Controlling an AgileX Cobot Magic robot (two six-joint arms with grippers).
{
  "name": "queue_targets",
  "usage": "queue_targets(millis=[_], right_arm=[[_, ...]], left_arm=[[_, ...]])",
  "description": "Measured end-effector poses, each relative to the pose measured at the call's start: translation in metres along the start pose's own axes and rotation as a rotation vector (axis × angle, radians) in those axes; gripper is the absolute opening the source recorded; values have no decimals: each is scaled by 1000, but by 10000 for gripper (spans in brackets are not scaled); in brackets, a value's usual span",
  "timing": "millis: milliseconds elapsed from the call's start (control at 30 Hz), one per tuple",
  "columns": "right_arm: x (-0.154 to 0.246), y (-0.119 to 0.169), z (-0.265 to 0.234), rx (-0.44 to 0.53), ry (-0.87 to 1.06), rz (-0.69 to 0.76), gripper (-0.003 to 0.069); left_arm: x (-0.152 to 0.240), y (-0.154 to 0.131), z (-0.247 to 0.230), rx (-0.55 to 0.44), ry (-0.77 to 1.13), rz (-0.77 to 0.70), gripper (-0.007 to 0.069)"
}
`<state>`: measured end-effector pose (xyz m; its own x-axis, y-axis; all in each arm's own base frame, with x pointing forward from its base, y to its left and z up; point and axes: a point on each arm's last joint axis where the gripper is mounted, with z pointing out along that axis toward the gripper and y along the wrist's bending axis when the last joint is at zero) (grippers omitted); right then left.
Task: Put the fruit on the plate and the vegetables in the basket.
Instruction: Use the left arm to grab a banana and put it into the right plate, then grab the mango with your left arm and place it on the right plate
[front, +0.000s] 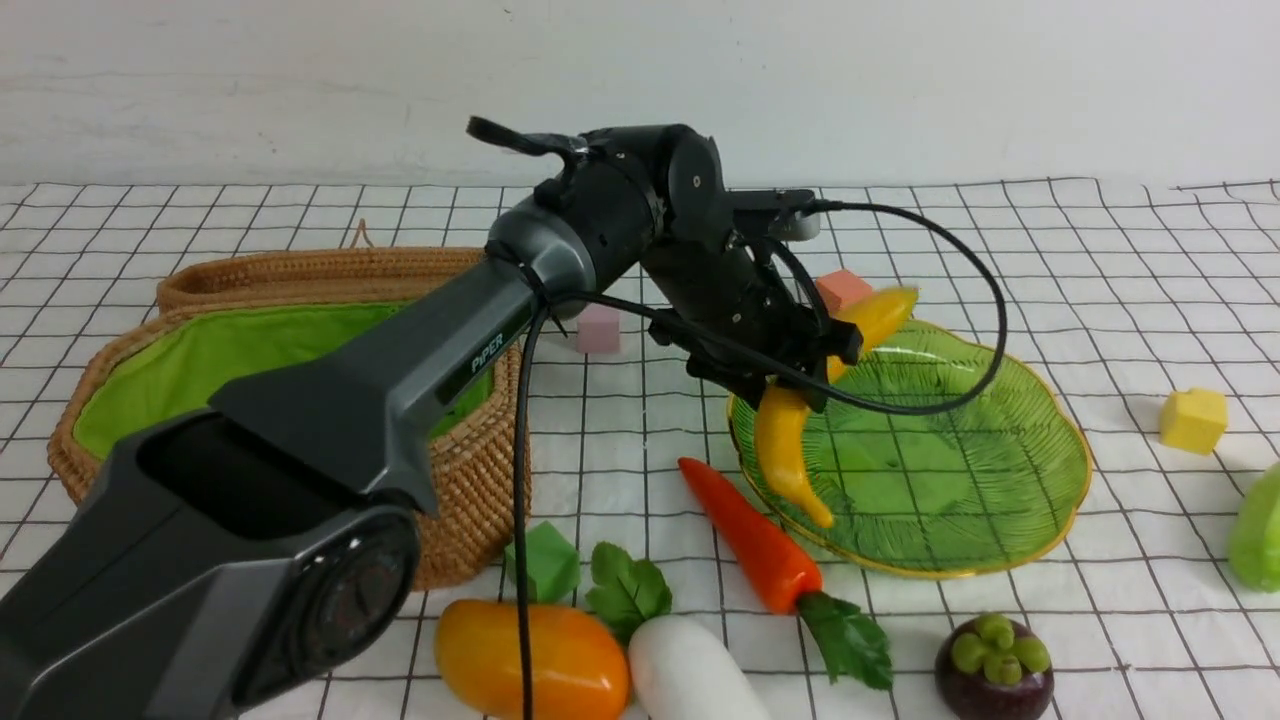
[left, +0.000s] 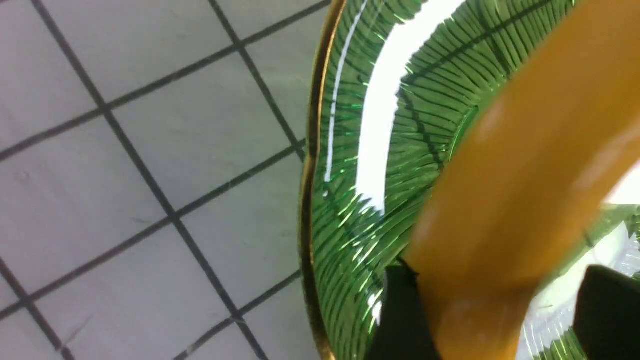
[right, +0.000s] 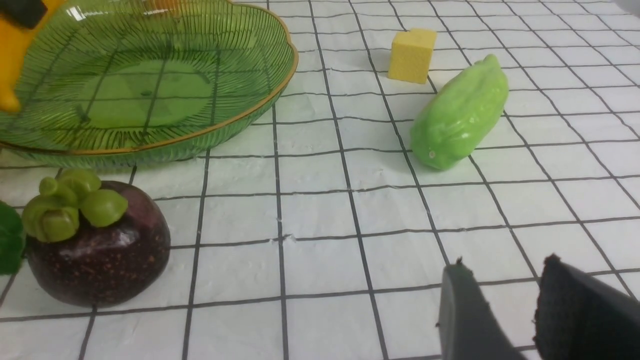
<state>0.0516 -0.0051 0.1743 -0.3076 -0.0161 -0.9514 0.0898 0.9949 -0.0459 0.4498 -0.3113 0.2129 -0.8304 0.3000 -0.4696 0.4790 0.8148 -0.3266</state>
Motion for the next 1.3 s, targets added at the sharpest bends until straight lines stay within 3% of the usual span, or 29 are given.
queue_targets(millis=[100, 200, 233, 467, 500, 600, 700, 833, 967, 1100, 1300], right_arm=[[0, 0, 0, 0, 0, 0, 243], [0, 0, 0, 0, 0, 0, 243], [0, 0, 0, 0, 0, 0, 243], [0, 0, 0, 0, 0, 0, 243], [0, 0, 0, 0, 0, 0, 243], [0, 0, 0, 0, 0, 0, 243], [0, 0, 0, 0, 0, 0, 243], [0, 0, 0, 0, 0, 0, 243], [0, 0, 0, 0, 0, 0, 243], [0, 0, 0, 0, 0, 0, 243], [0, 0, 0, 0, 0, 0, 243]], left_arm=[[2, -2, -8, -1, 38, 1, 619], [1, -6, -27, -3, 61, 9, 659], [-4, -7, -56, -3, 50, 20, 669], [-11, -7, -204, -51, -157, 52, 633], [0, -8, -244, -89, -193, 82, 612], [37, -13, -291, -162, -190, 128, 582], [77, -15, -305, -185, -129, 134, 571], [130, -8, -265, -149, 86, 162, 568], [154, -6, -218, -108, 228, 258, 568], [171, -2, -161, -49, 371, 603, 568], [173, 13, -108, 15, 452, 892, 568]])
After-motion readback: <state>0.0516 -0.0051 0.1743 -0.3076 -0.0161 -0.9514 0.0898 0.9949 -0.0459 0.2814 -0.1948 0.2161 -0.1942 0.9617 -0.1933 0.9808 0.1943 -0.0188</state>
